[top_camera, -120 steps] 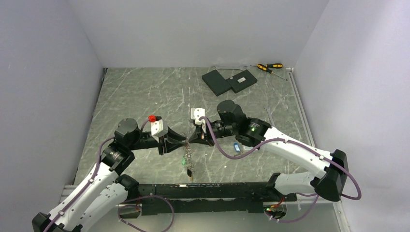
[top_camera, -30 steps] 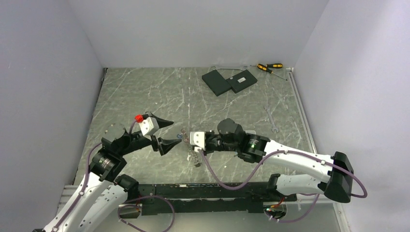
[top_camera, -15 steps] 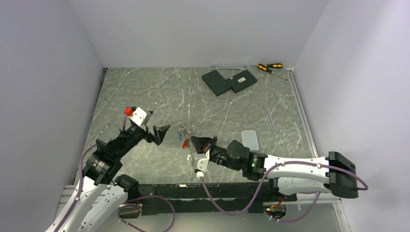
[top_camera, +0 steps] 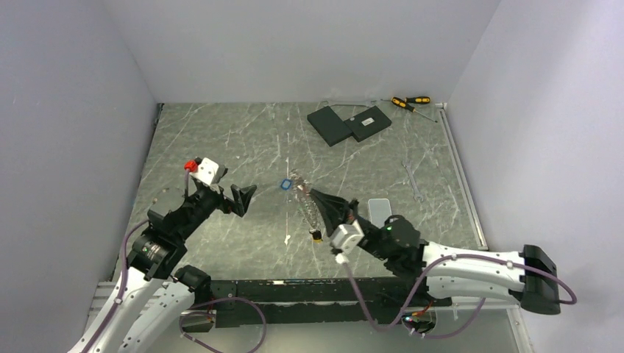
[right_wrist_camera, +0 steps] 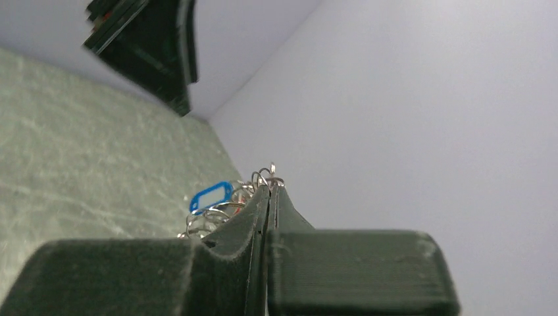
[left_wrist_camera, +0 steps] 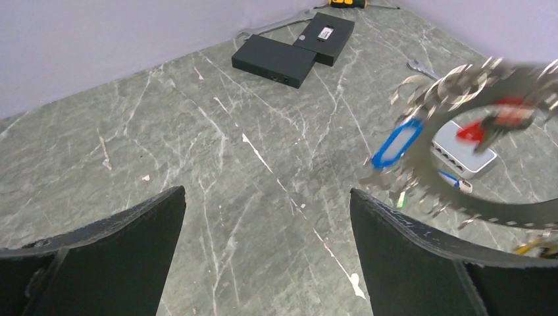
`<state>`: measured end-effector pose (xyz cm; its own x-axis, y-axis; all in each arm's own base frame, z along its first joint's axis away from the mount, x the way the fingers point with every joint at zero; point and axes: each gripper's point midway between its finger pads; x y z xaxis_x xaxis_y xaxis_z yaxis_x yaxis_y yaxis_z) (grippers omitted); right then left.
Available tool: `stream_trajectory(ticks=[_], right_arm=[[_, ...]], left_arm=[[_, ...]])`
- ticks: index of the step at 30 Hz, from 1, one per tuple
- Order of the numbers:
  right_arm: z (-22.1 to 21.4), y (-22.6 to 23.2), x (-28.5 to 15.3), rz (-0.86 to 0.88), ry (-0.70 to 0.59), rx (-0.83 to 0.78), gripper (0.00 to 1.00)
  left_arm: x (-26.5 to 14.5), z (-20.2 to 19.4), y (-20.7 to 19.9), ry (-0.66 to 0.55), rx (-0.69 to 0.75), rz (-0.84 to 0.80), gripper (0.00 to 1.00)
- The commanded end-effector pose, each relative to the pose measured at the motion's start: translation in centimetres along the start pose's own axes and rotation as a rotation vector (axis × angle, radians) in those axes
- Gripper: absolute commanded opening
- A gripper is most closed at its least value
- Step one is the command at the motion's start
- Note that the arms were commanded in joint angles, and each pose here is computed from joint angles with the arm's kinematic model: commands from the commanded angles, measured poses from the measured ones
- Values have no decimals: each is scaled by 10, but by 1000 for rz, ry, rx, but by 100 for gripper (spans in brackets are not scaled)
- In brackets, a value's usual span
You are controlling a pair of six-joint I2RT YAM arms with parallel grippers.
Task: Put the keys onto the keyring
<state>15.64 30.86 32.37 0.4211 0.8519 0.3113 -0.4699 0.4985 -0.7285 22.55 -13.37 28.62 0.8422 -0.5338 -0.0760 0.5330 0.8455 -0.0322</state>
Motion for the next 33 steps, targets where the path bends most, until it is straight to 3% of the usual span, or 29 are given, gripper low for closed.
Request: stream_trajectory(ticks=[1,7,17,22,27,33], right_arm=[[52,-57,-19,-151,-233,140,0],[70,-92,-40,-183,-278,121,0],[54,-103,-38,-214,-163,92,0],[10,-111,-25,-313,62,121,0],[-53,-125,-26,-432,340,201,0],[-102,-162,-62,-656,527,319,0]], left_arm=[[-4,25,-3,-63,-11,-15,99],[-5,24,-8,-60,3,-46,99],[-3,20,-22,-43,7,-129,96],[11,13,-26,-5,-87,-143,95],[32,-12,-23,161,-202,-100,94],[57,-51,-47,356,-350,-206,88]])
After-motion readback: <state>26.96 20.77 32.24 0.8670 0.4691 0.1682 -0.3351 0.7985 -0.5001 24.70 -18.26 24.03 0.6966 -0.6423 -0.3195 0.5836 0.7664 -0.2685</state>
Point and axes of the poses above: each gripper's point midway between its finger pads, its own x axis out along the fingers, its own y axis along the line the jaws close on, z = x × y
